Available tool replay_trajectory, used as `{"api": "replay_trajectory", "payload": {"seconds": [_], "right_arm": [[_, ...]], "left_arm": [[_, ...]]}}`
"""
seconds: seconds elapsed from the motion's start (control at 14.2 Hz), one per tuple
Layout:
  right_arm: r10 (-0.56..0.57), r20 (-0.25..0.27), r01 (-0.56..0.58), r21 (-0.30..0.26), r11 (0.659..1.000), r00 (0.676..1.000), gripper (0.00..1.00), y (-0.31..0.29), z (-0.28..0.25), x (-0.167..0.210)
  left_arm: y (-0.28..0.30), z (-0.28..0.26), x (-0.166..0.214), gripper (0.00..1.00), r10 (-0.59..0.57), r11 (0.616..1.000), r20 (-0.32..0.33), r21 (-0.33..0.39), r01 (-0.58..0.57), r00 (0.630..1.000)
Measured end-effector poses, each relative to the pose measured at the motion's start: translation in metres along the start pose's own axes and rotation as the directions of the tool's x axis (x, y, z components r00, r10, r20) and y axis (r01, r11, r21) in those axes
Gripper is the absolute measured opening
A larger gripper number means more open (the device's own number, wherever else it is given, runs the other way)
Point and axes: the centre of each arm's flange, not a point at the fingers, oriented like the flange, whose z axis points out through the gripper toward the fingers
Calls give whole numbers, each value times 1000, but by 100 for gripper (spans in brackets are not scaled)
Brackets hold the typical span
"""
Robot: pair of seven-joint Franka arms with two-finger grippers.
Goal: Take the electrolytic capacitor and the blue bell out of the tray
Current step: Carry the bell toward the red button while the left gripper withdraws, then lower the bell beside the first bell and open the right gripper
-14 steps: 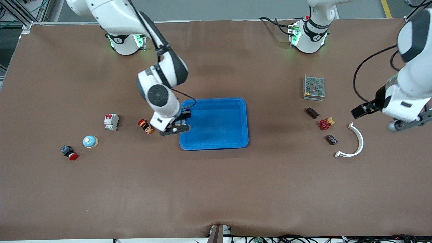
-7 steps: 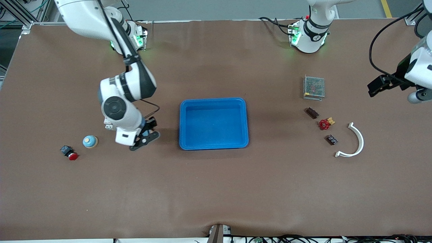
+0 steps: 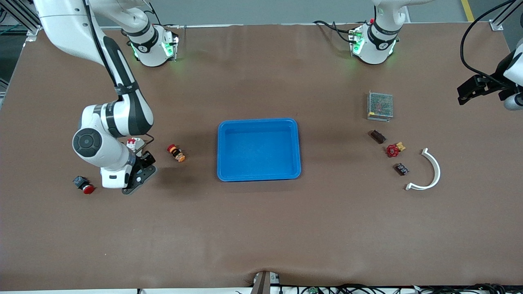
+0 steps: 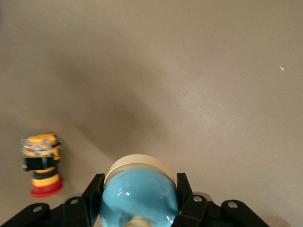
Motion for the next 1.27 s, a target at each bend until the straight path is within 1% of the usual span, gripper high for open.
{"api": "replay_trajectory", "payload": {"seconds": [0.21,0.49,0.92,1.2,1.27], "right_arm": [[-14,-15,14,-17,1000,1000,66,-2,31,-4],[-22,-9,22,-18,1000,1000,66,-8,65,-5],[-26,-8,25,-23,999,1000,66,-11,91,-7],[-27,-12,27,-25,999,1000,66,-12,93,-6],[-27,-13,26,-25,999,1000,70,-12,93,-6]], "left_arm": [[6,0,-1,100,11,1000,5,0,-11,1000],[9,0,-1,100,14,1000,8,-23,-14,1000],[10,1,-2,100,15,999,11,-31,-14,1000],[11,2,-2,100,15,999,12,-31,-15,1000],[11,2,-2,100,15,999,12,-31,-15,1000]]}}
